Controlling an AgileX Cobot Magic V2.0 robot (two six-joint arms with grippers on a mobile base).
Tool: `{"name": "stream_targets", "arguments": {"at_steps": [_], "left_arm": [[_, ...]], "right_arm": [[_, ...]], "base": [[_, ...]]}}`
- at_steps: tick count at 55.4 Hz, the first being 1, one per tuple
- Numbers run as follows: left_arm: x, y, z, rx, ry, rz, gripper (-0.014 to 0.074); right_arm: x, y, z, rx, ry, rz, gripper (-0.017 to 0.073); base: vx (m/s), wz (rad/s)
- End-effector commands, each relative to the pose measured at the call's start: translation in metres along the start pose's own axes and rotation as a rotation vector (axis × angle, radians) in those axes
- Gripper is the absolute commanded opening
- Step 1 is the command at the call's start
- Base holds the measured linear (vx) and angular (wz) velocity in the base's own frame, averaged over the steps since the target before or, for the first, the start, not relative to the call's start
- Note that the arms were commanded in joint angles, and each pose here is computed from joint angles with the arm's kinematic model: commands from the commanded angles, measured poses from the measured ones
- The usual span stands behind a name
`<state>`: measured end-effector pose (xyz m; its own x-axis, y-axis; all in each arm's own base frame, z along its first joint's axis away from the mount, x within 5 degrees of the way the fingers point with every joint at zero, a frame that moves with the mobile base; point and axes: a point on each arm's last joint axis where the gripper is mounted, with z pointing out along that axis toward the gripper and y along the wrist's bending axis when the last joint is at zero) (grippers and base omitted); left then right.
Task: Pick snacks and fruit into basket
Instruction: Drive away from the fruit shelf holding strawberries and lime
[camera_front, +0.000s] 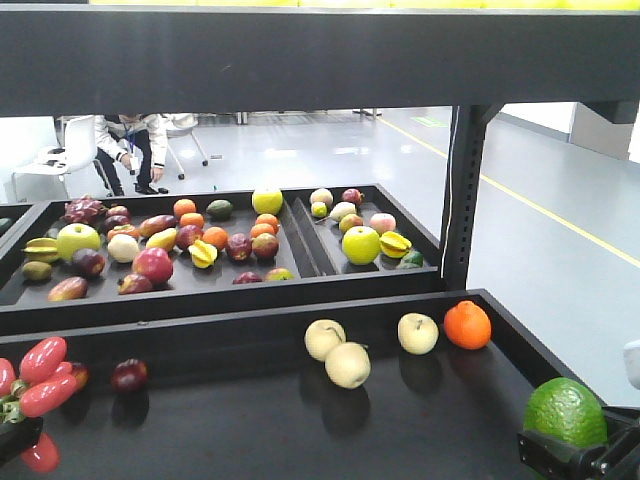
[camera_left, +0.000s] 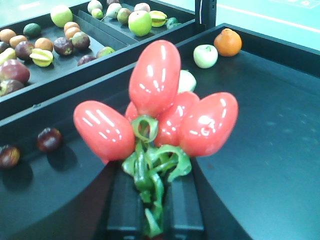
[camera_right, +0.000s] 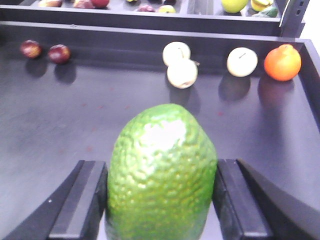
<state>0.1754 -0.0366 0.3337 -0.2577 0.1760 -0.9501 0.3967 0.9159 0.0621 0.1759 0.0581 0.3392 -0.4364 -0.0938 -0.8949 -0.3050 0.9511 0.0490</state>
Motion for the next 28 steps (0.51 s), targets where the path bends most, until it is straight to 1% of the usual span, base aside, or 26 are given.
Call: {"name": "stream_targets", "arguments": {"at_steps": [1, 13, 28], "left_arm": [[-0.0109, 0.0026, -0.0038, -0.032, -0.056, -0.018, -0.0006], [-0.0109, 0.0026, -0.0038, -0.032, -0.056, -0.018, -0.0006], [-0.0109, 0.0026, -0.0038, -0.032, -0.056, -0.018, -0.0006]], "right_arm": [[-0.0193, 0.0002, -0.0090, 0.002, -0.139, -0.003, -0.0008], [-0.0193, 0.0002, -0.0090, 0.002, -0.139, -0.003, -0.0008], [-0.0193, 0.0002, -0.0090, 0.002, -0.139, -0.003, -0.0008]], "base": [[-0.25, 0.05], [-0.28, 0.07], [-0.34, 0.09]]}}
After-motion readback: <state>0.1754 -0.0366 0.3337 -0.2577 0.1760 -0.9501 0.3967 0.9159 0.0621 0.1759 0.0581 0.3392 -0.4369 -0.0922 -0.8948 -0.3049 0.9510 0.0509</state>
